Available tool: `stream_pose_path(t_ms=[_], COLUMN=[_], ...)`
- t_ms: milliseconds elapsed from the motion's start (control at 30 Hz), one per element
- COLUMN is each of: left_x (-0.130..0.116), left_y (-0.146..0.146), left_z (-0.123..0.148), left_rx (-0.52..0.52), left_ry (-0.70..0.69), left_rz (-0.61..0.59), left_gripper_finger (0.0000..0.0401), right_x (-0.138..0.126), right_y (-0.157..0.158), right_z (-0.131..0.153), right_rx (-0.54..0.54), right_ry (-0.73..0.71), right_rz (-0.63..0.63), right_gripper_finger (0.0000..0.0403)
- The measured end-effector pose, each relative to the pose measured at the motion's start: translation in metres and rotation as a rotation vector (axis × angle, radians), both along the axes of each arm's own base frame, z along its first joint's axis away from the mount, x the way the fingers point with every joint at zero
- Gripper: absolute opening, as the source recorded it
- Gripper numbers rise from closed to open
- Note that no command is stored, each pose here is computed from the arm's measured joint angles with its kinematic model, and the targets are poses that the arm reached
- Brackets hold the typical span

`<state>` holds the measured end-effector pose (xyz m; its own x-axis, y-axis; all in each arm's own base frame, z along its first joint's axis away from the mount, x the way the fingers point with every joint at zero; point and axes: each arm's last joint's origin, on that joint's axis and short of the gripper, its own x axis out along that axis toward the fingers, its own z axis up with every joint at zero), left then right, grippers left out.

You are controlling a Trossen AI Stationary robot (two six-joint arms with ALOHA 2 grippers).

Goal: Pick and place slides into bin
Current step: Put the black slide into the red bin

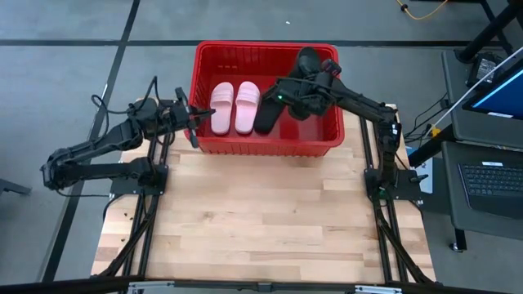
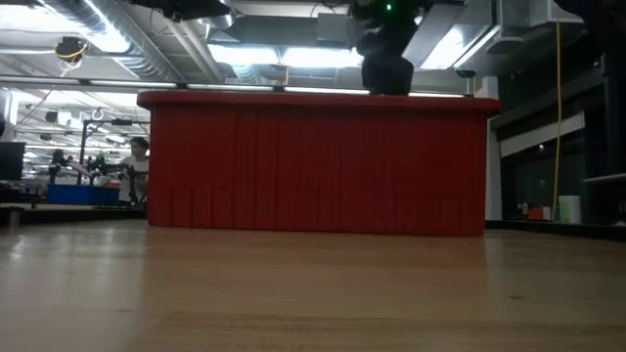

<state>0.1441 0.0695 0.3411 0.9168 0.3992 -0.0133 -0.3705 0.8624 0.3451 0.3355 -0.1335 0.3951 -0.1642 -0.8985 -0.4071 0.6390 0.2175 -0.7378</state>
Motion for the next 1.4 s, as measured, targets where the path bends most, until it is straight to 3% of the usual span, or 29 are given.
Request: stream_pose_path(t_ms=[400, 633, 900, 1200, 1400], left_x=[0.018, 0.017, 0.014, 0.012, 0.011], left_y=[0.027, 0.032, 0.035, 0.039, 0.040], left_z=[-0.018, -0.019, -0.019, -0.019, -0.019], left_rx=[-0.041, -0.043, -0.044, -0.046, -0.047], left_ry=[0.101, 0.103, 0.109, 0.109, 0.108], left_rz=[0.048, 0.073, 0.097, 0.121, 0.126], left_gripper_finger=[0.0001, 0.0001, 0.0001, 0.0001, 0.0002], right_x=[0.005, 0.007, 0.003, 0.003, -0.007], right_y=[-0.029, -0.049, -0.069, -0.084, -0.096], right_z=[-0.054, -0.094, -0.138, -0.160, -0.169], right_rx=[0.114, 0.187, 0.195, 0.219, 0.240], right_ry=[0.116, 0.164, 0.237, 0.280, 0.274], right_rz=[-0.018, 0.010, 0.029, 0.127, 0.091], right_gripper_finger=[0.0013, 0.0013, 0.0013, 0.0013, 0.0013])
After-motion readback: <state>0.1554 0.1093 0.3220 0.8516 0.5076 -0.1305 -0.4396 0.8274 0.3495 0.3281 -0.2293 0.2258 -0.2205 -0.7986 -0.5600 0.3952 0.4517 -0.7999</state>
